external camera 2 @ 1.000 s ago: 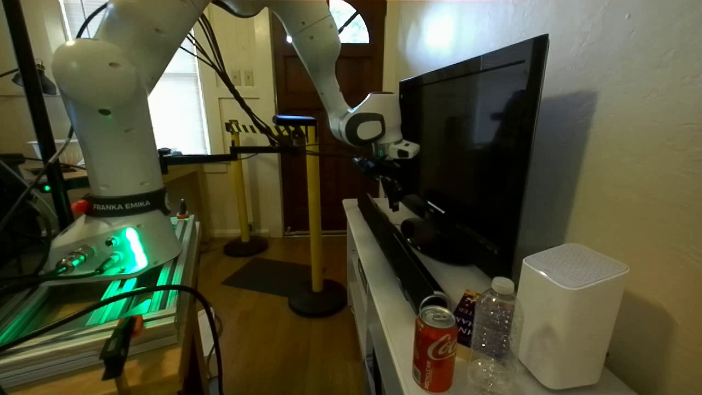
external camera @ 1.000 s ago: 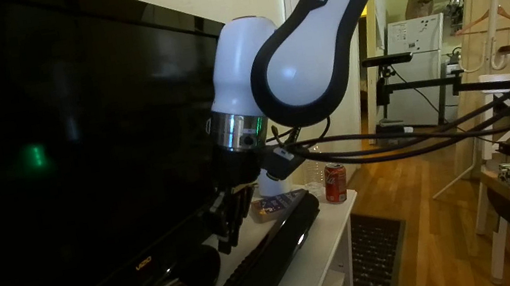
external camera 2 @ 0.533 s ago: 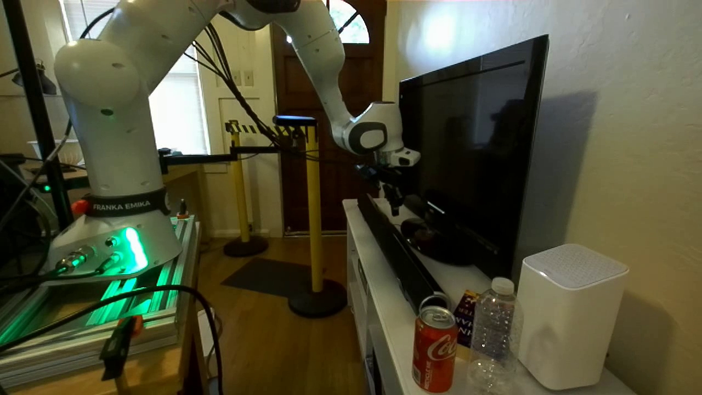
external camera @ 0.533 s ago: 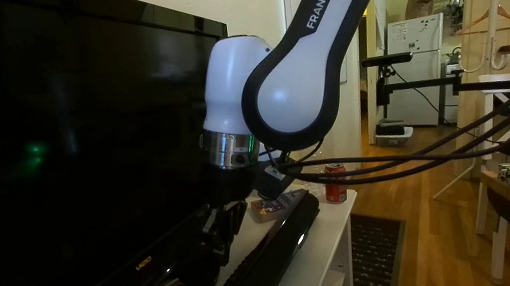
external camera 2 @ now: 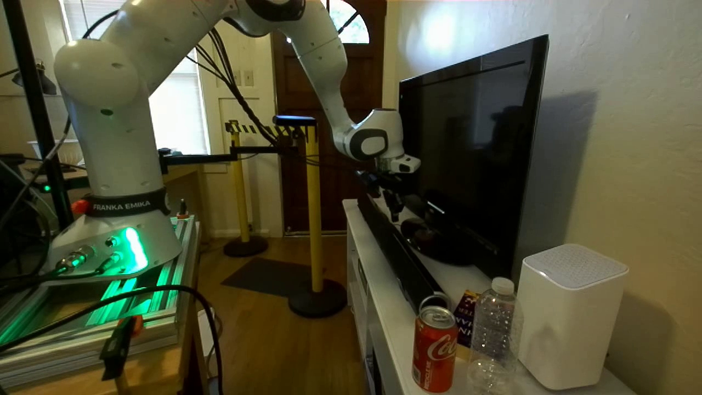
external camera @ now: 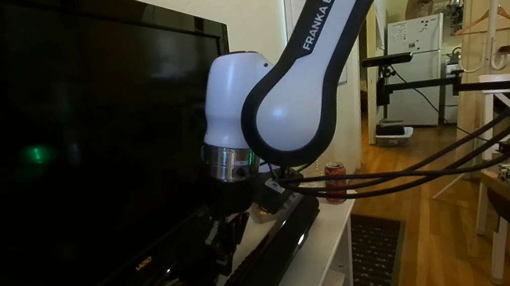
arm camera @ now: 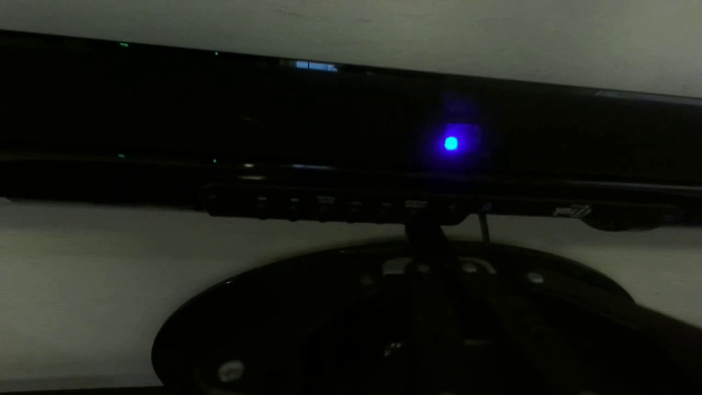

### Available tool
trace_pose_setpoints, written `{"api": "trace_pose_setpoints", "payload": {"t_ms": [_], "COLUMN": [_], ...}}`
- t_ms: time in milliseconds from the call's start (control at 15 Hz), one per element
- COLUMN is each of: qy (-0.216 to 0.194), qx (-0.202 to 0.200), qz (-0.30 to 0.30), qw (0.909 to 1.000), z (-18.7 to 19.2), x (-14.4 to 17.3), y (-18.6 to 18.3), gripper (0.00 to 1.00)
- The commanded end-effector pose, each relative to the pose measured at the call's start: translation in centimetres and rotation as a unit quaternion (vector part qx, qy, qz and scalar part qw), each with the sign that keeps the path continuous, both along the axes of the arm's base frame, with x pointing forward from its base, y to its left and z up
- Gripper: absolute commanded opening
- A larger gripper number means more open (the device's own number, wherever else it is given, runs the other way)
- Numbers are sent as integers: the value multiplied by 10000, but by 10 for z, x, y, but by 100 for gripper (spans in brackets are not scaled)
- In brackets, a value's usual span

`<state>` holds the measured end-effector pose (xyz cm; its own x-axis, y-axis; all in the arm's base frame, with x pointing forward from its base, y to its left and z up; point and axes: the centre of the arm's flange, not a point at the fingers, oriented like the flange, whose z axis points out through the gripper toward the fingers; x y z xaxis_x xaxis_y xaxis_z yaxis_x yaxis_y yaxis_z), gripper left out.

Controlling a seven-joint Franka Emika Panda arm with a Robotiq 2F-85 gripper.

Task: Press a button on the black speaker in front of the television.

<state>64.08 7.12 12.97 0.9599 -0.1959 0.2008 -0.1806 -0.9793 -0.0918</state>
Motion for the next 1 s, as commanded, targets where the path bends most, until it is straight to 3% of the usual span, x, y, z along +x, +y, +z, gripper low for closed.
{"api": "trace_pose_setpoints", "payload": {"t_ms": [0, 667, 933], "qy": [-49, 105, 314], "qx": [-23, 183, 489], "qz": [-91, 1, -26], "qw": [9999, 9998, 9983], "z": [-9, -28, -38], "x": [8, 13, 11], "y": [0, 5, 1], "gripper": [0, 0, 0]}}
